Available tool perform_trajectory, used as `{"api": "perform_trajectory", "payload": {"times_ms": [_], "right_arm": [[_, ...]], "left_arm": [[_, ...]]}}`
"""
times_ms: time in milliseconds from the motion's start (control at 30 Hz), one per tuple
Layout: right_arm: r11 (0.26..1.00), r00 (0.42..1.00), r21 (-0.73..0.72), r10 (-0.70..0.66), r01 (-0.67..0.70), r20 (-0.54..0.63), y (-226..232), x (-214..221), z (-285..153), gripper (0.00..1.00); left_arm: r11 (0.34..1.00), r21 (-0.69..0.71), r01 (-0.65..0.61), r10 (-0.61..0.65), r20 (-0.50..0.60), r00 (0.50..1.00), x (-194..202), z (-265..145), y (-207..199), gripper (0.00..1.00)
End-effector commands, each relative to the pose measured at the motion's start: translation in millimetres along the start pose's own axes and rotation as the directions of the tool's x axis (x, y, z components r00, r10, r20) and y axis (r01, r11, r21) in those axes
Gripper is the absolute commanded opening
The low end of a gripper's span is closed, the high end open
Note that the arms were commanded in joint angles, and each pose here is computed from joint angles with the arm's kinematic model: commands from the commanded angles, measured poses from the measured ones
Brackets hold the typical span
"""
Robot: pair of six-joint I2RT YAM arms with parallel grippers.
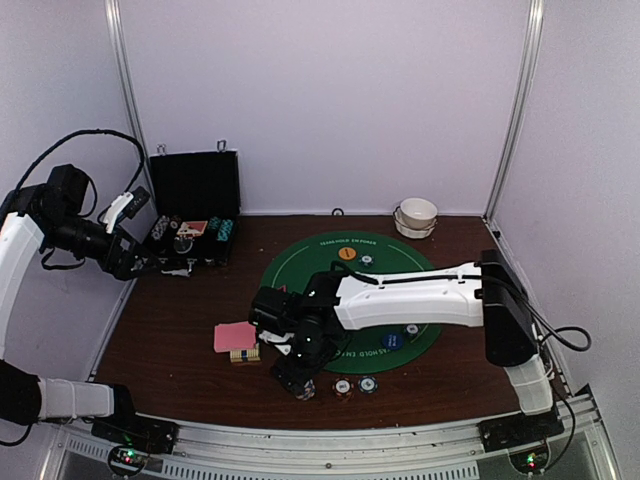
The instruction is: Distribute texas hold em gaming equipment
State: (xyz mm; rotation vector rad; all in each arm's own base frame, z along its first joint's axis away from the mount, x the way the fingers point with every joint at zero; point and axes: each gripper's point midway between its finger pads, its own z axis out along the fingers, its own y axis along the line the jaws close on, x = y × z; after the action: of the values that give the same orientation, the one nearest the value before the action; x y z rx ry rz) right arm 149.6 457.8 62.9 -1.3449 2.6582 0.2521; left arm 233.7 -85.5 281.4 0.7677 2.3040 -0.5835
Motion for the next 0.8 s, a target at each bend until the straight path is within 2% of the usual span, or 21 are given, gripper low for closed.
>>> {"api": "perform_trajectory", "payload": {"times_ms": [0,233,767], "right_arm": [[1.000,1.000,-0.010,-0.013,0.013,-0.010,5.0,0.8,5.0,0.76],[1.000,1.000,-0.008,-0.010,0.010,-0.017,4.1,2.2,10.9,0.69],[1.000,0.999,-0.010,-0.004,0.003,-0.034,4.3,6.7,19.1,0.59]], "left_arm": [[1.000,-0.002,-0.019,0.019,0.024,1.000,-6.7,-6.5,-2.2,0.97],[1.000,-0.004,-0.019,0.019,0.020,1.000,-5.7,-6.3,-1.7,0.98],[1.000,-0.006,-0.020,0.020,0.020,1.000,-5.1,-6.5,-2.0,0.98]]}}
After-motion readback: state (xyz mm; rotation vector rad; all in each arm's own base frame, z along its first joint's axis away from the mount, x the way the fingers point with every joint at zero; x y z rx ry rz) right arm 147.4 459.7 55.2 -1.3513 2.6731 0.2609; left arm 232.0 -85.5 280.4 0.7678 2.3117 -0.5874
